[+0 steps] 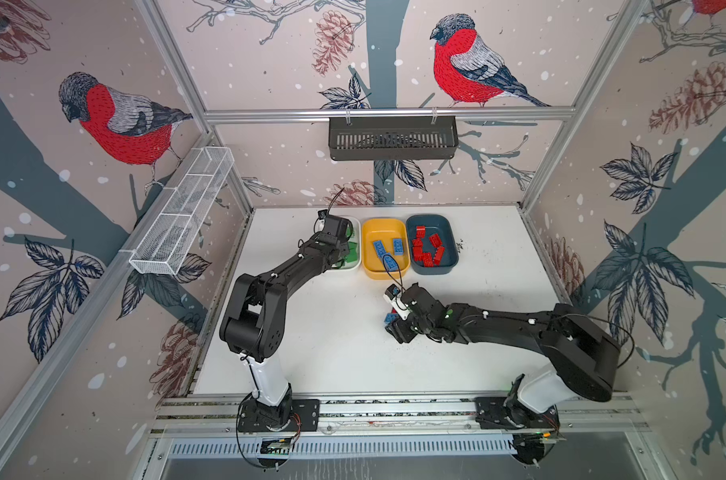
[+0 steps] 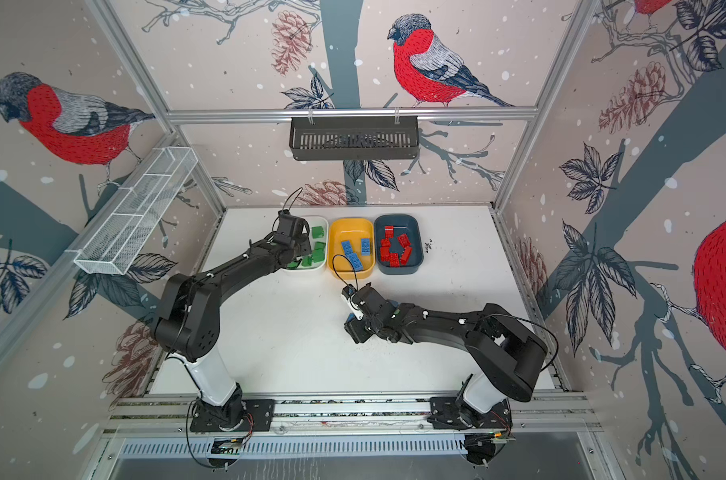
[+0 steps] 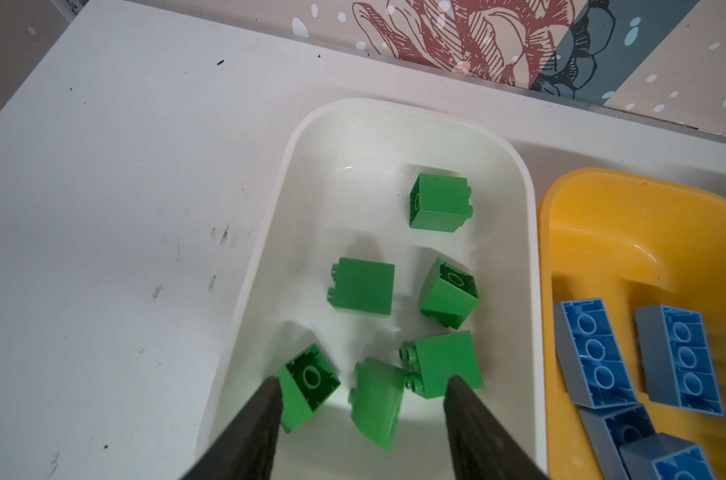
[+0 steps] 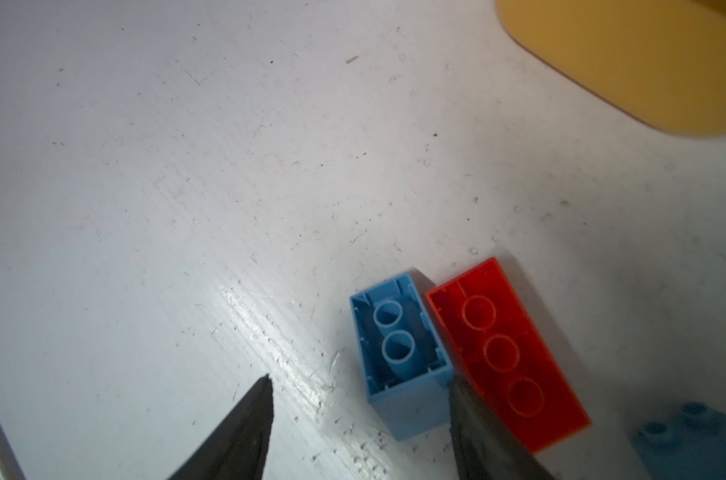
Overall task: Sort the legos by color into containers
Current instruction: 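Open the left gripper over the white tub while the right grips a light-blue brick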
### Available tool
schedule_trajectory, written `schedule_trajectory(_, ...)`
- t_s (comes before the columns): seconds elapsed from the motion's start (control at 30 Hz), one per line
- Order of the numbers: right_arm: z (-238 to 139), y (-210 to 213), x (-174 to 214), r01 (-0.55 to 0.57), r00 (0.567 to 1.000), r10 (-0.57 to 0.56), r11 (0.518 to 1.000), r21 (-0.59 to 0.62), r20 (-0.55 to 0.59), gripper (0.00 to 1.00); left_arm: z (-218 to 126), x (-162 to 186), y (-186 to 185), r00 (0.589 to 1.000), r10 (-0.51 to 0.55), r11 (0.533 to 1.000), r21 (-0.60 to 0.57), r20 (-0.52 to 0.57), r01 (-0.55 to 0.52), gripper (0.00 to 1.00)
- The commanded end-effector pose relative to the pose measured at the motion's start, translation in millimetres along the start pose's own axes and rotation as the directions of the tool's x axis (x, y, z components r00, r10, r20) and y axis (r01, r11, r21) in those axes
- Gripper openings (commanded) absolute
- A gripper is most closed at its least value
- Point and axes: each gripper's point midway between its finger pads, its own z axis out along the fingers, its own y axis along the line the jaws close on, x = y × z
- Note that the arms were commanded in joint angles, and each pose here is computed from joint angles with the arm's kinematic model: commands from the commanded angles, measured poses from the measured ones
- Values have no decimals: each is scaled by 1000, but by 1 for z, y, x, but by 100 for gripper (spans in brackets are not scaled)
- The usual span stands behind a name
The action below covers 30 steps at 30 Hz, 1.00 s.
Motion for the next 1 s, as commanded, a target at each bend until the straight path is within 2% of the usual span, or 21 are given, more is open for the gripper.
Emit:
schedule_trajectory(0.0, 2, -7, 1, -3, 1000, 3, 999, 47, -11, 68, -3, 3, 0, 1000, 10, 1000, 15, -18, -10, 73)
schedule_trajectory(0.1, 9, -6, 4, 5, 999, -3, 999, 51, -33, 68, -4, 5, 2, 1000, 14, 1000, 11, -21, -13, 78)
schedule_trajectory(0.23, 20, 1, 5, 35, 998, -33, 999, 35, -62, 66, -4, 9, 2, 999, 17, 1000, 10, -32, -17, 79)
schedule_trajectory(0.4, 28, 6, 11, 62, 994, -60, 998, 26, -96, 56, -4, 10, 2, 999, 15, 1000, 11, -36, -14, 80)
schedule_trajectory(0.53, 28, -2, 10, 55, 995, -48, 996, 77, -89, 51, -3, 14, 1, 999, 16, 1000, 26, -49, -15, 83)
schedule_trajectory(0.8, 45, 3, 2, 30, 997, -24, 997, 76, -74, 51, -9, 17, -2, 999, 11, 998, 63, -47, -8, 95)
schedule_trajectory(0.97, 41, 6, -9, 36, 999, -33, 996, 77, -39, 35, -16, 15, 0, 999, 18, 998, 65, -40, -15, 96)
